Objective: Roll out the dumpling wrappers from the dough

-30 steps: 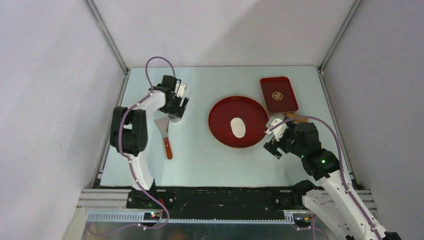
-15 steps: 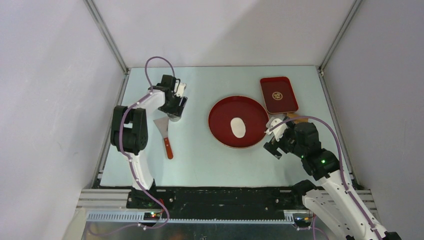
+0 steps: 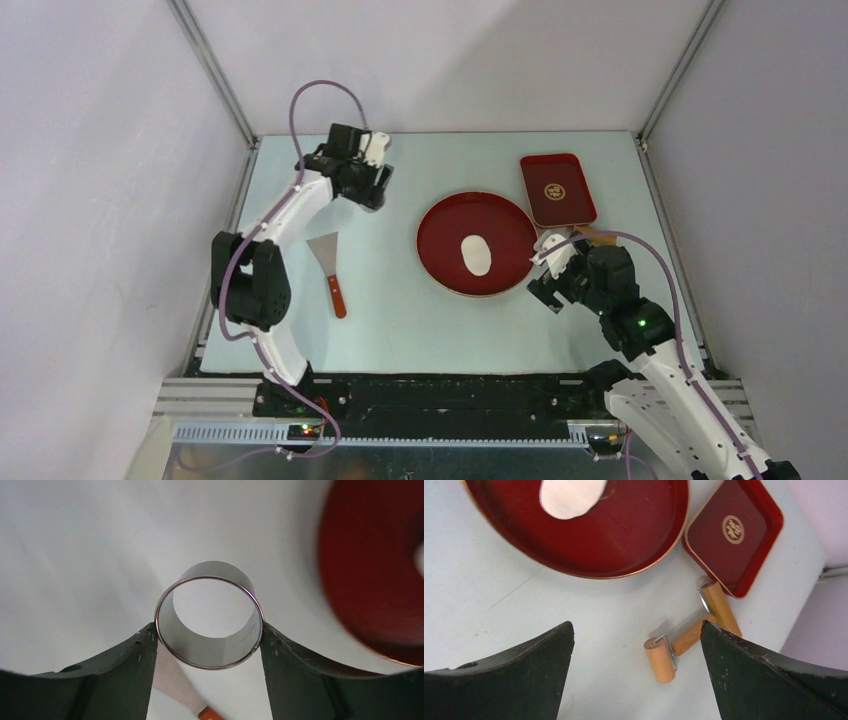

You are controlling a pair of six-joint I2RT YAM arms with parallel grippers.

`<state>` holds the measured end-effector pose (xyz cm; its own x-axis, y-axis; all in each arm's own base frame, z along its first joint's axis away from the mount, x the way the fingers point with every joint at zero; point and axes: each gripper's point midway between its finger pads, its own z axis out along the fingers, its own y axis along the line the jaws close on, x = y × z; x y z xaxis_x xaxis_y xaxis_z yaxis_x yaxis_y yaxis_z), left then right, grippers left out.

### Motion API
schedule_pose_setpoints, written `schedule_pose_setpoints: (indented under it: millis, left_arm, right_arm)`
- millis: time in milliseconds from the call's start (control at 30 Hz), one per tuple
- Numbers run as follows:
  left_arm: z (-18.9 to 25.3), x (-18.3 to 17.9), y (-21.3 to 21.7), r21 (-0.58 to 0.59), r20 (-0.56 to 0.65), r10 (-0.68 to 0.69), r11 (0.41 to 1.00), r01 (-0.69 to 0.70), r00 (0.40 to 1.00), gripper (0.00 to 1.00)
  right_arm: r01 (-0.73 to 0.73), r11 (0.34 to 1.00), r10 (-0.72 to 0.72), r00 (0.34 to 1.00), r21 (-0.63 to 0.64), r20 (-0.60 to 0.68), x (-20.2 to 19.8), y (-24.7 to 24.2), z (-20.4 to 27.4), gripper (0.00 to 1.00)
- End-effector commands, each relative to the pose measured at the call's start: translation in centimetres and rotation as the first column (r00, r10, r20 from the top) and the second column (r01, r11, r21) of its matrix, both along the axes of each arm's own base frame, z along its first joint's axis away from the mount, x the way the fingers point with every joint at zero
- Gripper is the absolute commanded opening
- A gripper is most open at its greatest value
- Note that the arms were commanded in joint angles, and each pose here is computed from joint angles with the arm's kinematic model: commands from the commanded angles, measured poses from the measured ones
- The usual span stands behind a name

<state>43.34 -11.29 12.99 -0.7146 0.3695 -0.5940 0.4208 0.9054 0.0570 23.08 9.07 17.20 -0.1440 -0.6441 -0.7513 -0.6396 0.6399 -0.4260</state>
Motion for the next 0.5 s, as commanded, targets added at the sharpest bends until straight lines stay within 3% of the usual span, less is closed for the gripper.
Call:
schedule_pose_setpoints:
  millis: [0, 267, 467]
  left_arm:
    - [5.1, -2.2, -8.5, -0.041, 0.117, -0.231, 0.970, 0.238, 0.966, 0.43]
    - [4.8, -7.2, -20.7, -0.053, 0.111, -0.483, 0.870, 0.491, 0.869, 0.43]
    - [1.8, -8.9, -24.9, -0.054, 0.052, -0.534, 0.842, 0.536, 0.844, 0.42]
  right_arm:
    - [0.141, 0.990, -0.142, 0.986, 0.015, 0.089, 2.3, -1.8, 1.4, 0.99]
    - [0.310, 0.950, -0.313, 0.939, 0.045, 0.143, 3.8, -4.9, 2.6, 0.99]
    - [0.320, 0.946, -0.323, 0.936, 0.048, 0.137, 3.9, -5.2, 2.4, 0.99]
